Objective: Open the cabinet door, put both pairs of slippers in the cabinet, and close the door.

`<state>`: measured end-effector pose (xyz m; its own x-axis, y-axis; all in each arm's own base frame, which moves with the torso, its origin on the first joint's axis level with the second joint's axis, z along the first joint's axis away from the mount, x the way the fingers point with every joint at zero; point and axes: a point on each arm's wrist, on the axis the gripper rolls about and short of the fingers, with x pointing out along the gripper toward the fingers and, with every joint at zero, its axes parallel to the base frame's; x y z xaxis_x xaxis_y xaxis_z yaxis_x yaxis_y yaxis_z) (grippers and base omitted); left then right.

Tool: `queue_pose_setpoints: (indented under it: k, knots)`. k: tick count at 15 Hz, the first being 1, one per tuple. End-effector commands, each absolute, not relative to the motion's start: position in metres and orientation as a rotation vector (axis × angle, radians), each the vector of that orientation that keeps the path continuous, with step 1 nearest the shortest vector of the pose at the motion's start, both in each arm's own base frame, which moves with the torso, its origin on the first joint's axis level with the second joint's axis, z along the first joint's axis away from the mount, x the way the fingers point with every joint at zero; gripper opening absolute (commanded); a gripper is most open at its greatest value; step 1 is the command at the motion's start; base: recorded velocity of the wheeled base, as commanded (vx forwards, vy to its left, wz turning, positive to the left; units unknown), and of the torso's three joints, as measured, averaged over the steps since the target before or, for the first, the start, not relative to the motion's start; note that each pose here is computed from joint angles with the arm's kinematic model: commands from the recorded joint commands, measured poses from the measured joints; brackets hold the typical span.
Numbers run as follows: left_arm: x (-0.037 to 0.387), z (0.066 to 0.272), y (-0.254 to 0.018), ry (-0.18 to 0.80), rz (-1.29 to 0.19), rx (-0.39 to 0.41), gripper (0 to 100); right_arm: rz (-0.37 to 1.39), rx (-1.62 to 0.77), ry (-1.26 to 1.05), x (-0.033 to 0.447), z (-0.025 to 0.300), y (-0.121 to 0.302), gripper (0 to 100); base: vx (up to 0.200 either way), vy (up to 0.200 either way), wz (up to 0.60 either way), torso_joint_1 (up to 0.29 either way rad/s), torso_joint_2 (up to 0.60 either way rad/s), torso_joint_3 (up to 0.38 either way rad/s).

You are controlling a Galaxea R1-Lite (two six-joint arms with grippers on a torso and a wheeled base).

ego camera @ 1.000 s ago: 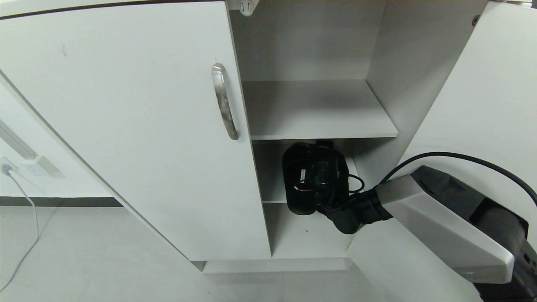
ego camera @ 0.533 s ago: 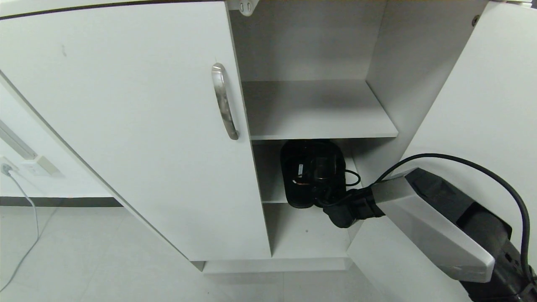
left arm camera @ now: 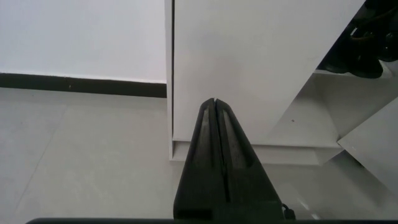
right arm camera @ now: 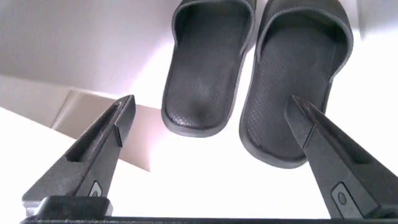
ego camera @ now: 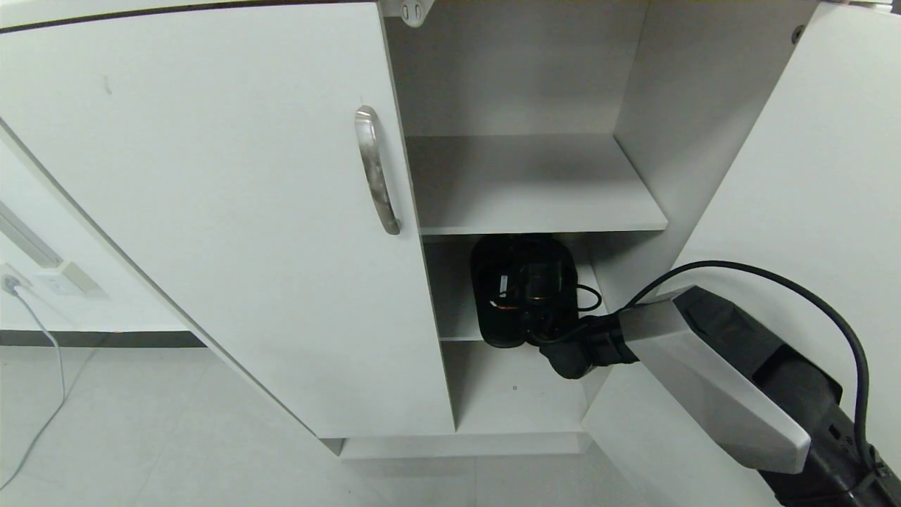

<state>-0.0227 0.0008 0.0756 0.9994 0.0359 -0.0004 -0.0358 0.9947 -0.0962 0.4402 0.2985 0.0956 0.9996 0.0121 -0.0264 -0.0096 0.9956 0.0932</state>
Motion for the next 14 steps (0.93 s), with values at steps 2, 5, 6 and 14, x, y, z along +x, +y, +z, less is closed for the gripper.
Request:
queue_pose_setpoints:
  k: [2, 5, 6, 14]
  knots:
    - [-0.023, 0.076, 0.001, 0.0, 0.037, -0.097, 0, 0.003, 0.092, 0.029, 0.443, 0.092, 0.296, 100, 0.0, 0.0, 0.0, 0.0, 0.0, 0.0]
    - [-0.023, 0.076, 0.001, -0.002, 0.037, -0.097, 0, 0.0, 0.073, 0.059, 0.433, 0.091, 0.292, 100, 0.0, 0.0, 0.0, 0.0, 0.0, 0.0]
    - [-0.023, 0.076, 0.001, 0.0, 0.037, -0.097, 0, 0.006, 0.079, 0.055, 0.425, 0.098, 0.291, 100, 0.0, 0.0, 0.0, 0.0, 0.0, 0.0]
    - [-0.023, 0.076, 0.001, 0.0, 0.035, -0.094, 0, 0.133, 0.088, 0.037, 0.319, 0.131, 0.276, 100, 0.0, 0.0, 0.0, 0.0, 0.0, 0.0]
